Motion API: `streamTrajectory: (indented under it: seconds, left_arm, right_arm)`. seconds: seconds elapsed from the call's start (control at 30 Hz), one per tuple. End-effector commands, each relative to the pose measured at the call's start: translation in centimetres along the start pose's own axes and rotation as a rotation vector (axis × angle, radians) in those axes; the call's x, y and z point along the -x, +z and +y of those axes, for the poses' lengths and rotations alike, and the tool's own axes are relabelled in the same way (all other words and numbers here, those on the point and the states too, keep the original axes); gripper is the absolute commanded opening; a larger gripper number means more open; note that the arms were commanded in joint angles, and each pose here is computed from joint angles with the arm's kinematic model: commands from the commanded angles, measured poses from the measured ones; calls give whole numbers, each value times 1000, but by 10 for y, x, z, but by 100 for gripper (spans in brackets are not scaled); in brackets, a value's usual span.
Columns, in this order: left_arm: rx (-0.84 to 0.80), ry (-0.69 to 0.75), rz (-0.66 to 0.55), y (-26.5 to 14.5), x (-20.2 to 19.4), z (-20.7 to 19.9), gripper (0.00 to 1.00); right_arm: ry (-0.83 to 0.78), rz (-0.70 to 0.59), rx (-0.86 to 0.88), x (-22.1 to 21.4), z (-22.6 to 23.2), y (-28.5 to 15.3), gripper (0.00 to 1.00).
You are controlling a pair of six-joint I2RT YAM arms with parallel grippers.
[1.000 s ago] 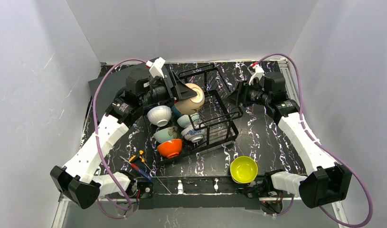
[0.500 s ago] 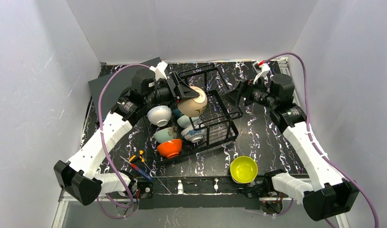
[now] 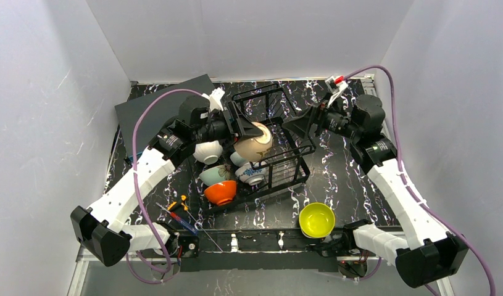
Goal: Load the bowls into the dish rack
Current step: Position the bowl upside down at the center of the board.
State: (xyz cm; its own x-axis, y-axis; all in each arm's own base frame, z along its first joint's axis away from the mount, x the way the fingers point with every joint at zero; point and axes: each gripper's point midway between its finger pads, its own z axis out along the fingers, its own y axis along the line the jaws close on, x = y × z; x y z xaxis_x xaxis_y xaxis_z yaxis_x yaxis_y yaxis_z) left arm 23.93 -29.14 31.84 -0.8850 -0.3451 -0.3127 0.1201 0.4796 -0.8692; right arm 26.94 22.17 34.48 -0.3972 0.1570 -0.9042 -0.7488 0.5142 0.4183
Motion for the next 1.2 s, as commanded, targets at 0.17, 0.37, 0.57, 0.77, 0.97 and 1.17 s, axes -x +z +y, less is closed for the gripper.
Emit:
streamTrajectory:
  seconds: [0.17,0.37,0.57,0.77,0.97,1.17]
  left_arm:
    - [-31,14,-11,-6,-1,-12,0]
    - [13,15,3,-3,-4,-2,0]
    - [37,33,12,-4,-5,3,16]
    - [69,90,18,-14,-4,0,54]
    - [85,128,17,-23,-3,-3,88]
    - [113,172,4,-33,0,-4,90]
  right_arm:
    - [-33,44,219,-11,47,22,99]
    - [-18,102,263,-32,55,35,99]
    - [-10,137,286,-45,62,44,98]
    - [-2,149,286,-51,62,47,95]
    - [7,163,287,-58,60,50,90]
    - [26,190,282,-68,57,50,87]
